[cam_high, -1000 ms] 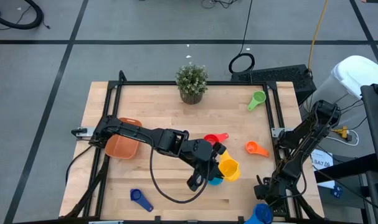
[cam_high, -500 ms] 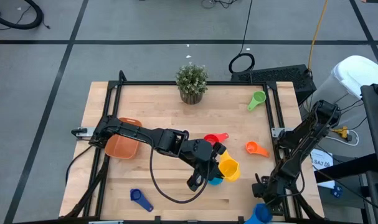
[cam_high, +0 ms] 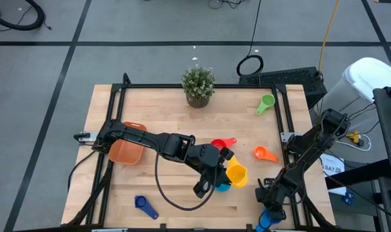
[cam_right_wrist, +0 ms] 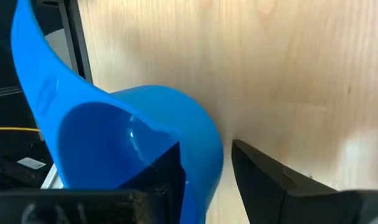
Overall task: Nest measuring cups in basket
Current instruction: Stack the yellow measuring cup on top of the blue measuring cup
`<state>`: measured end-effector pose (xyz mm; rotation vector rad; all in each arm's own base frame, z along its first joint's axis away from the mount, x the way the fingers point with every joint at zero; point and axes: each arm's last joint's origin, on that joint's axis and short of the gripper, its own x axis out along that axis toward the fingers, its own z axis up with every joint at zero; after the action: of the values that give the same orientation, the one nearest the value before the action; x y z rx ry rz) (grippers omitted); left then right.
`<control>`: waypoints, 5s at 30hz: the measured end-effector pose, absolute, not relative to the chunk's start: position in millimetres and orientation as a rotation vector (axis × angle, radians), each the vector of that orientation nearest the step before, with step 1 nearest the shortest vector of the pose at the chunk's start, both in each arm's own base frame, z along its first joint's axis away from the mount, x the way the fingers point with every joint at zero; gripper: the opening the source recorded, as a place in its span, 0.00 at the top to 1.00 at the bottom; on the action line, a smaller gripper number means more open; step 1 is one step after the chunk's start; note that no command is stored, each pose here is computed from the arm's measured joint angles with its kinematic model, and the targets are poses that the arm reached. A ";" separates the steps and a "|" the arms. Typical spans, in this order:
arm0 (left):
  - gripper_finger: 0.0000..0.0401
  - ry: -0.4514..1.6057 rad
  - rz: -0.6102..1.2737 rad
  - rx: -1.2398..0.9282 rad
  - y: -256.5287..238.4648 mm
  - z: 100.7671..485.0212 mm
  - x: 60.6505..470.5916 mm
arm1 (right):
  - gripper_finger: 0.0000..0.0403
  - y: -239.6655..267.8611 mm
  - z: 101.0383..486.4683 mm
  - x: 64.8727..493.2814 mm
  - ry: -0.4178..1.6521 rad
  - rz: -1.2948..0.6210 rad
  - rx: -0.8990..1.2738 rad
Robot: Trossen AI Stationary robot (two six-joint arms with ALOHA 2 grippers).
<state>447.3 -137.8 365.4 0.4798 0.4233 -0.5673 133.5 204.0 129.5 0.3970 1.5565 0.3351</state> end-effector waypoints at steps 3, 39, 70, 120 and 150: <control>0.98 0.424 -0.567 0.478 -137.8 365.4 447.3 | 0.73 200.8 128.2 135.2 1.562 0.320 0.382; 0.98 0.427 -0.564 0.470 -137.2 365.3 447.4 | 0.84 127.9 133.0 204.2 1.283 0.281 0.184; 0.98 0.537 -0.511 0.439 -130.6 358.7 444.4 | 0.54 69.3 222.4 163.0 0.951 0.186 0.122; 0.98 0.574 0.104 -0.398 -140.7 253.9 514.3 | 0.54 45.4 300.1 123.7 0.652 0.099 -0.250; 0.98 0.599 0.104 -0.594 -146.2 236.1 520.9 | 0.54 65.4 282.1 137.8 0.866 0.479 -0.084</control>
<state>520.9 -146.2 236.1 -0.5939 0.5987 0.1039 137.8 65.4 282.1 -0.0842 0.8664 0.4794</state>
